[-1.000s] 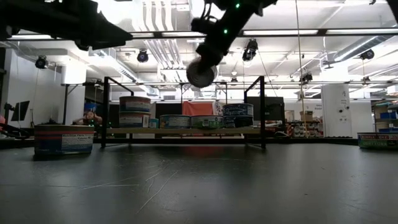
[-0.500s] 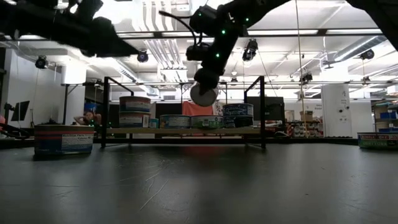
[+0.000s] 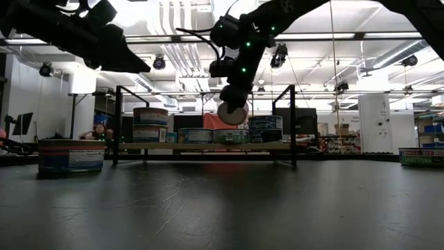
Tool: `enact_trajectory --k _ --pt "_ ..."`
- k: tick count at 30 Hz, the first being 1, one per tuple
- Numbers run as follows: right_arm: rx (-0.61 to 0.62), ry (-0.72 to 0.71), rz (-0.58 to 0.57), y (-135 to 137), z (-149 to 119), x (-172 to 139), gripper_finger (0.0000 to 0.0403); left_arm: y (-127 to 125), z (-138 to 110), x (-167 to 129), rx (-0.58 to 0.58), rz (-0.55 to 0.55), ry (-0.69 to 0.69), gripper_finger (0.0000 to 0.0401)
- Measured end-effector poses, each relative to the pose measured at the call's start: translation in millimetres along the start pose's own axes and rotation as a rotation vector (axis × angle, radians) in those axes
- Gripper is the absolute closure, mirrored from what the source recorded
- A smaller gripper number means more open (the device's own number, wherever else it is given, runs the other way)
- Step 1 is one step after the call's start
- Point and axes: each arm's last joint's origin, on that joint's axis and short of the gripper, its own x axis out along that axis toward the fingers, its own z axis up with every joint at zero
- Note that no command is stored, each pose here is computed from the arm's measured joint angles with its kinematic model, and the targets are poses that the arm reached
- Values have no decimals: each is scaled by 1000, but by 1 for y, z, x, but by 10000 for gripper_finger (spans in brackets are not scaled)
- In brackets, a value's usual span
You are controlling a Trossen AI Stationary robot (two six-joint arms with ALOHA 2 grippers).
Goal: Stack canned seafood by type on shelf
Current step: Put the red tuna can on the shelf
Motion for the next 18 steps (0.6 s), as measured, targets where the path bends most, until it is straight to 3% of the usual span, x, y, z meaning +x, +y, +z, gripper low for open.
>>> enact_trajectory --k 18 --pt "105 -3 -9 0 0 11 274 1 1 -1 22 0 3 78"
